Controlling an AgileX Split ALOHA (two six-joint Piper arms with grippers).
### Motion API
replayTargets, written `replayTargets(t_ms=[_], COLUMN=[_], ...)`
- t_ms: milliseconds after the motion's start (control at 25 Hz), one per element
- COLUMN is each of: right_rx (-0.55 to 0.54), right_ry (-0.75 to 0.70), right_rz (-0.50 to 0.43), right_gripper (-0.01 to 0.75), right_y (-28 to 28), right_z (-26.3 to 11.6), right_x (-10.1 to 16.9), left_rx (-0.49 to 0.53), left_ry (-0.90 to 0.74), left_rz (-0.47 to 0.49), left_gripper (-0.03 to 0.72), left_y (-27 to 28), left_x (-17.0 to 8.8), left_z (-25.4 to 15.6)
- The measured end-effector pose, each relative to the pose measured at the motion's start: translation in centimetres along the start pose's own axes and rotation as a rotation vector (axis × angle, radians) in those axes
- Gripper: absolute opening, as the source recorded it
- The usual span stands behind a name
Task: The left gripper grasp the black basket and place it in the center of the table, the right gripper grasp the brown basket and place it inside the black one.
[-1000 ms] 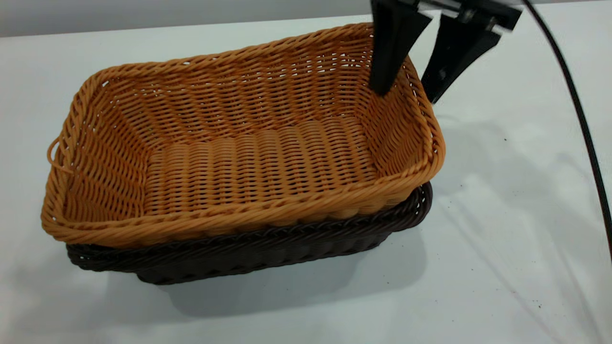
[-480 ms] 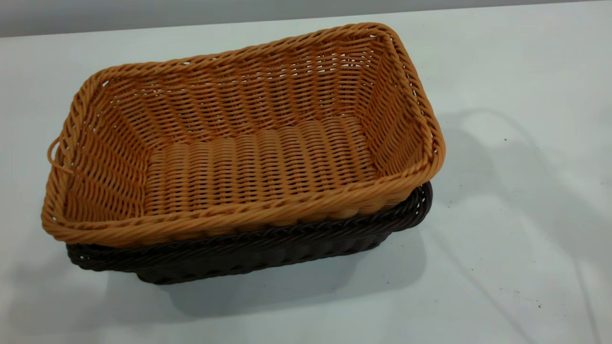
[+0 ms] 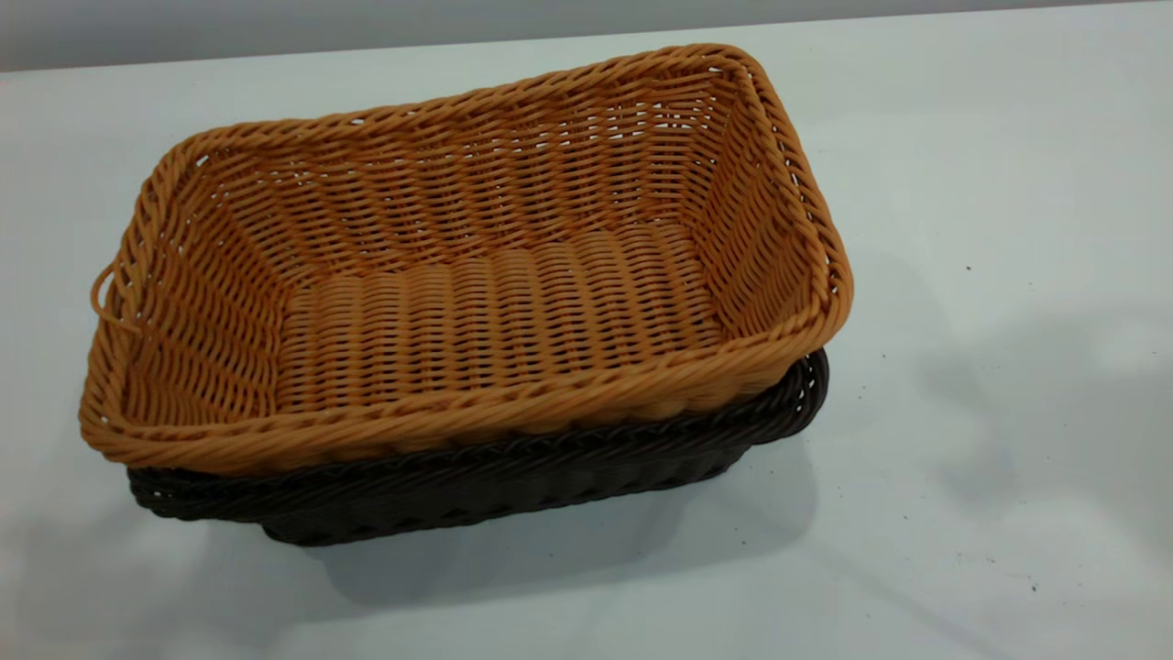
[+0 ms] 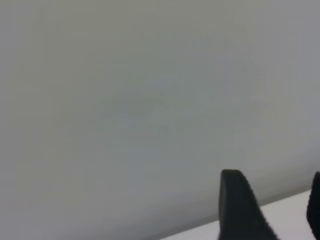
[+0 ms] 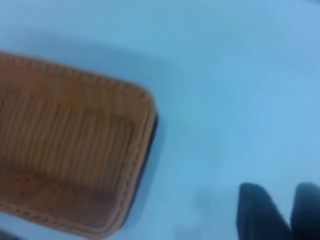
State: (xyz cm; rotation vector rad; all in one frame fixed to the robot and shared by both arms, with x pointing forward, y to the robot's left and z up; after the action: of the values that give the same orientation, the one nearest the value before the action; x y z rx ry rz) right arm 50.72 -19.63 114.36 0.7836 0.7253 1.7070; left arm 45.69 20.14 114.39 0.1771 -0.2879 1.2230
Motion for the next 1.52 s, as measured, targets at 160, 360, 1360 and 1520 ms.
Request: replayTargets(t_ms=[160, 360, 1360, 1520], right_rx=[-0.167, -0.374, -0.467, -0.394], right_ry=[-0.004, -0.059, 0.099, 0.054], right_rz=[-0.031, -0.095, -0.055, 0.059], right_gripper=[0.060, 0.006, 0.006, 0.006], right_y=[5.9, 12.9, 13.1, 9.6], right_z=[-0.6, -2.3, -18.2, -21.9], right_x=[-0.9, -2.9, -5.0, -3.9], left_rx=[-0.010, 0.002, 0.132, 0.134], left_ry=[0.005, 0.054, 0.077, 0.092], left_rz=[-0.003, -0.017, -0.147, -0.192], left_gripper=[0.216, 0.141, 0.039, 0.012], left_y=[0.2, 0.2, 0.5, 0.7], left_x=[0.0, -0.2, -3.7, -4.6], left_z=[0.2, 0.0, -5.7, -6.0])
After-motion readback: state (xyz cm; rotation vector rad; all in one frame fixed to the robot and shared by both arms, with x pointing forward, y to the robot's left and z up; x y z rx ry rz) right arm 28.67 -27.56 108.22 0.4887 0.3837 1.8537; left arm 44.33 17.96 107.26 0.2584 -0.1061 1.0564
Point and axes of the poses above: a point on each arm's last joint axis where the gripper is mounted, y pointing back along that axis away from the gripper, x along the wrist's bending axis when the last joint is at zero, z = x × y, the point moved 8 cm from there along -y, pointing out along that axis toward the gripper, and after that the axes turned 15 degrees about -y, right-handed, at the moved point
